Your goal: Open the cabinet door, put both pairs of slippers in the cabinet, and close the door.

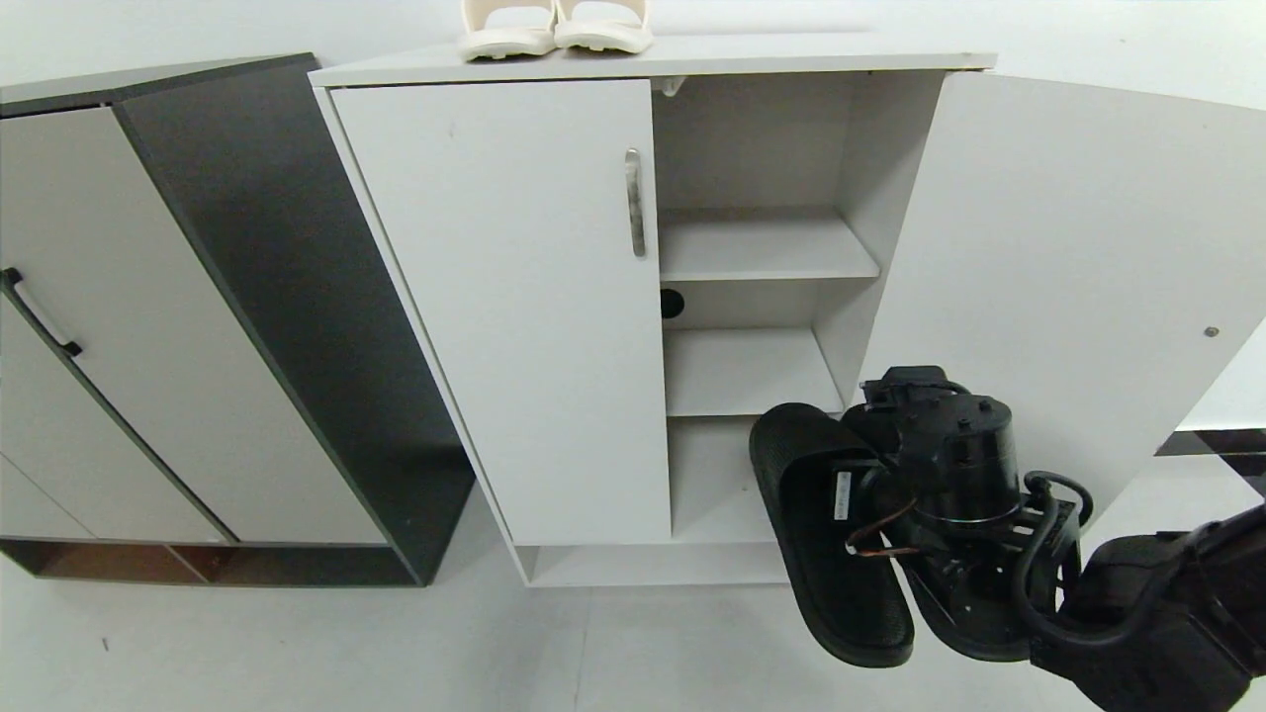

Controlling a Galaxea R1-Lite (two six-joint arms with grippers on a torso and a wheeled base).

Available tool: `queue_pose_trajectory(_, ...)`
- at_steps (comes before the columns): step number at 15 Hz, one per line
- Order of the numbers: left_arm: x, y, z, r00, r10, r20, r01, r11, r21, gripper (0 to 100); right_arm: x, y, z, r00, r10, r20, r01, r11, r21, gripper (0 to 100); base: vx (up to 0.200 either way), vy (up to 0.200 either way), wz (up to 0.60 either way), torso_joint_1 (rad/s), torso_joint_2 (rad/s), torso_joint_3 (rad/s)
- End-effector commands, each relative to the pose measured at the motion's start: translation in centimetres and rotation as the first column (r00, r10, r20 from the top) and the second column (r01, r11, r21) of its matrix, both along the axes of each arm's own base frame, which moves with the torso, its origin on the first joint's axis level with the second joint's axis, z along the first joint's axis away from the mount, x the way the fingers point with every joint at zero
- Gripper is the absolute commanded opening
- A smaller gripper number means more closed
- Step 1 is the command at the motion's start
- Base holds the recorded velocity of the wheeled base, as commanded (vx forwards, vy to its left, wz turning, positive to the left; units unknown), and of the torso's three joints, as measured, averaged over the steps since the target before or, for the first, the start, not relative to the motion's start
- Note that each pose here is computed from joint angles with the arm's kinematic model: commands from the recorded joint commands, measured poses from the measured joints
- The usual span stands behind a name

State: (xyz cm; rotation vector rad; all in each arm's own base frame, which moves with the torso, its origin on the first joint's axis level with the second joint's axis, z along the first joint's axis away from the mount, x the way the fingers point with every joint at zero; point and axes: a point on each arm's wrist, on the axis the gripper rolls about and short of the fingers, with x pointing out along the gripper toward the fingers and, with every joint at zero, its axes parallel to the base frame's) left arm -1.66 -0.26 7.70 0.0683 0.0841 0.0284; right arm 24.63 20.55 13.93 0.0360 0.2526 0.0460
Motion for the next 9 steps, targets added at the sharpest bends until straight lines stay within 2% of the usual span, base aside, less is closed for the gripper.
queue_pose_trajectory(1, 0.1, 0.0, 0.0, 1.000, 0.001, -0.007, -0.001, 1.000, -0.003, 0, -0.3, 1.2, -0.4, 0.998, 0.055, -0.005, -0.055, 0.998, 0.006, 0, 0.000, 0.000, 0.00, 0.000, 0.00, 0.000)
queue_pose_trajectory(4, 0.1, 0.0, 0.0, 1.000, 0.001, -0.007, -0.001, 1.000, -0.004, 0, -1.1, 2.3, -0.4, 0.989, 0.150, -0.004, -0.150, 0.988, 0.029, 0, 0.000, 0.000, 0.00, 0.000, 0.00, 0.000)
queue_pose_trajectory(9, 0.1, 0.0, 0.0, 1.000, 0.001, -0.007, -0.001, 1.000, -0.004, 0, -1.3, 2.9, -0.8, 0.985, 0.174, -0.017, -0.173, 0.985, 0.023, 0, 0.000, 0.000, 0.00, 0.000, 0.00, 0.000)
